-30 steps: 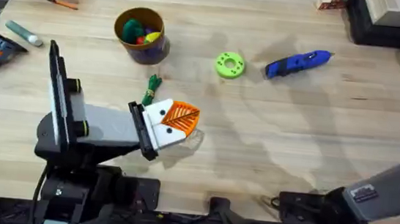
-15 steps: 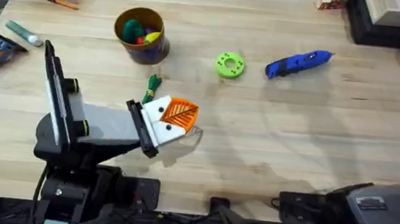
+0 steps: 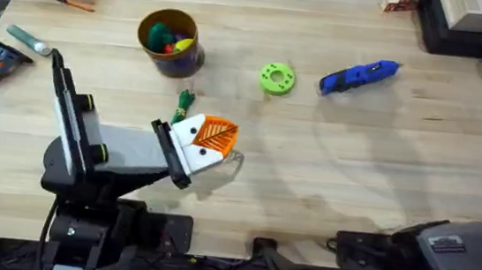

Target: Pick up the gripper from the table and insert it into the empty holder that is missing its gripper. Then pick up a screw, insert it into the mounting hole, and use the screwdriver to tighten it. Finally, clean up the table by picking up the vegetable and placing it into the bucket.

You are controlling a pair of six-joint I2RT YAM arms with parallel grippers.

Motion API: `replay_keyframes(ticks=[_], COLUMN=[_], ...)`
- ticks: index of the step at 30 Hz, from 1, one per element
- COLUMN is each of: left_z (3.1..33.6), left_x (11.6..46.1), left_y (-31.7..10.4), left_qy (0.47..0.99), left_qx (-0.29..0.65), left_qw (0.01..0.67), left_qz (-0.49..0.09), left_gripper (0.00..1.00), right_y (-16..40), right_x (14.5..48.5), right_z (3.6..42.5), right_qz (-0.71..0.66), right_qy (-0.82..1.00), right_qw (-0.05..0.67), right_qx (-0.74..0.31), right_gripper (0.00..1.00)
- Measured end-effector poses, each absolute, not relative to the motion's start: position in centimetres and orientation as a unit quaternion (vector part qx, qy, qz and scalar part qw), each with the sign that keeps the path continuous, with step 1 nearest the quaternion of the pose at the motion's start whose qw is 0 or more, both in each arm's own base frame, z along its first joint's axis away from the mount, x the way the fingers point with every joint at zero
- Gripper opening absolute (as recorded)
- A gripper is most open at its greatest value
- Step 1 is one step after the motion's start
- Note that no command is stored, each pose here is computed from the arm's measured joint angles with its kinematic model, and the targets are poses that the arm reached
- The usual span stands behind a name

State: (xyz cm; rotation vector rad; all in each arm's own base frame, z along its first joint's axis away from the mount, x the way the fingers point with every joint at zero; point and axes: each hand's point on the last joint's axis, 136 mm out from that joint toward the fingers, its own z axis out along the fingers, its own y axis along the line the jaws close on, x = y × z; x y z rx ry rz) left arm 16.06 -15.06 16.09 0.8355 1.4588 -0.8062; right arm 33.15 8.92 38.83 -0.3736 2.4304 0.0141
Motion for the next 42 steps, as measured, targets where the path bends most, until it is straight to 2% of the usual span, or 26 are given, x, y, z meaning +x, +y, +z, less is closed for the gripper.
replay_keyframes(ticks=[4,5,9,14,15,27,32,34,42], left_z=[16.1,16.1,16.1,16.1,16.1,16.1,16.4,16.6,20.4], left_x=[16.1,16.1,16.1,16.1,16.1,16.3,17.1,17.9,16.6], left_y=[-15.1,-15.1,-15.1,-15.1,-15.1,-14.9,-14.5,-13.5,-11.9], left_qy=[0.628,0.629,0.628,0.629,0.629,0.632,0.646,0.678,0.730], left_qx=[0.360,0.360,0.360,0.359,0.359,0.353,0.322,0.277,0.238], left_qw=[0.596,0.596,0.596,0.596,0.596,0.599,0.602,0.596,0.574], left_qz=[-0.347,-0.347,-0.347,-0.347,-0.347,-0.342,-0.343,-0.330,-0.283], left_gripper=[0.015,0.125,0.201,0.938,0.971,0.985,0.987,0.986,0.986], right_y=[8.9,8.9,8.9,8.9,8.9,8.9,8.9,8.9,8.9], right_x=[33.1,33.1,33.1,33.1,33.1,33.2,33.1,33.2,33.2], right_z=[38.8,38.8,38.8,38.8,38.8,38.8,38.8,38.8,38.8], right_qz=[0.005,0.005,0.005,0.005,0.005,0.005,0.005,0.005,0.005], right_qy=[0.931,0.931,0.931,0.931,0.931,0.931,0.931,0.931,0.931], right_qw=[0.335,0.335,0.335,0.335,0.335,0.335,0.335,0.335,0.335], right_qx=[-0.143,-0.143,-0.143,-0.143,-0.143,-0.143,-0.143,-0.143,-0.143], right_gripper=[0.994,0.994,0.994,0.994,0.994,0.994,0.994,0.994,0.994])
